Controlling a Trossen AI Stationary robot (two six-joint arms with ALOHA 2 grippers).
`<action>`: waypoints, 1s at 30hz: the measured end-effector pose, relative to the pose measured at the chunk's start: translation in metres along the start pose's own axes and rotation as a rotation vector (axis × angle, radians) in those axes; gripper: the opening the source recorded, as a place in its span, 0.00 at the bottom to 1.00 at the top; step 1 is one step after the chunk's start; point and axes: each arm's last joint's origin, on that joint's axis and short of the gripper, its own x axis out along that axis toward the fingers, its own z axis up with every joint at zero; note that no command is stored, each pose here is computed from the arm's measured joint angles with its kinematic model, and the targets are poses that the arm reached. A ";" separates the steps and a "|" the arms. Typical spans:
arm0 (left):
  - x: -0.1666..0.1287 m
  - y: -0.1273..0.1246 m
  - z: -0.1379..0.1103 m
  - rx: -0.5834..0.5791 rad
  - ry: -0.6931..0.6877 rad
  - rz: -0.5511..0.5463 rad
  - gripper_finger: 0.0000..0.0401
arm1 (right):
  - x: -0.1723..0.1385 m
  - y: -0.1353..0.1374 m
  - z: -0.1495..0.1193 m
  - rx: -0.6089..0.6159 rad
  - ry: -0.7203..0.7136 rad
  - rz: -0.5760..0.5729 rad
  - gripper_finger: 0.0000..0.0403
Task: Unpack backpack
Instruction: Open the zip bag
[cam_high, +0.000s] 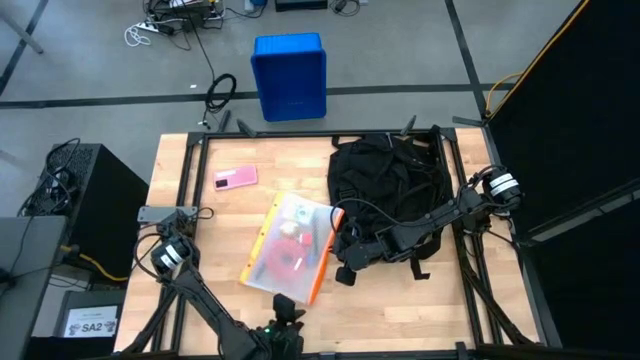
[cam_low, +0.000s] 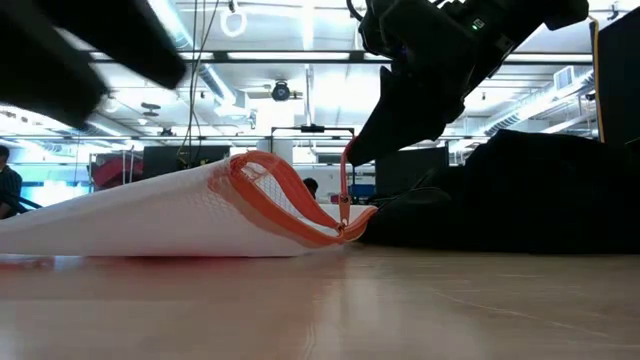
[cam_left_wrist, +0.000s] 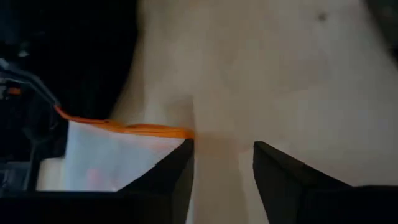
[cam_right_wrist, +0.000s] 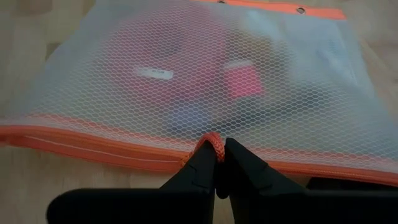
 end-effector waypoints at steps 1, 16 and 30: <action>0.002 0.002 0.001 -0.002 0.005 0.002 0.40 | 0.000 0.000 0.000 0.000 0.000 0.000 0.01; 0.055 0.021 0.001 -0.012 0.112 0.057 0.87 | 0.000 0.000 0.000 -0.009 -0.001 -0.001 0.01; 0.072 0.017 -0.005 -0.033 0.145 0.080 0.31 | 0.001 -0.001 -0.001 -0.004 -0.009 -0.001 0.00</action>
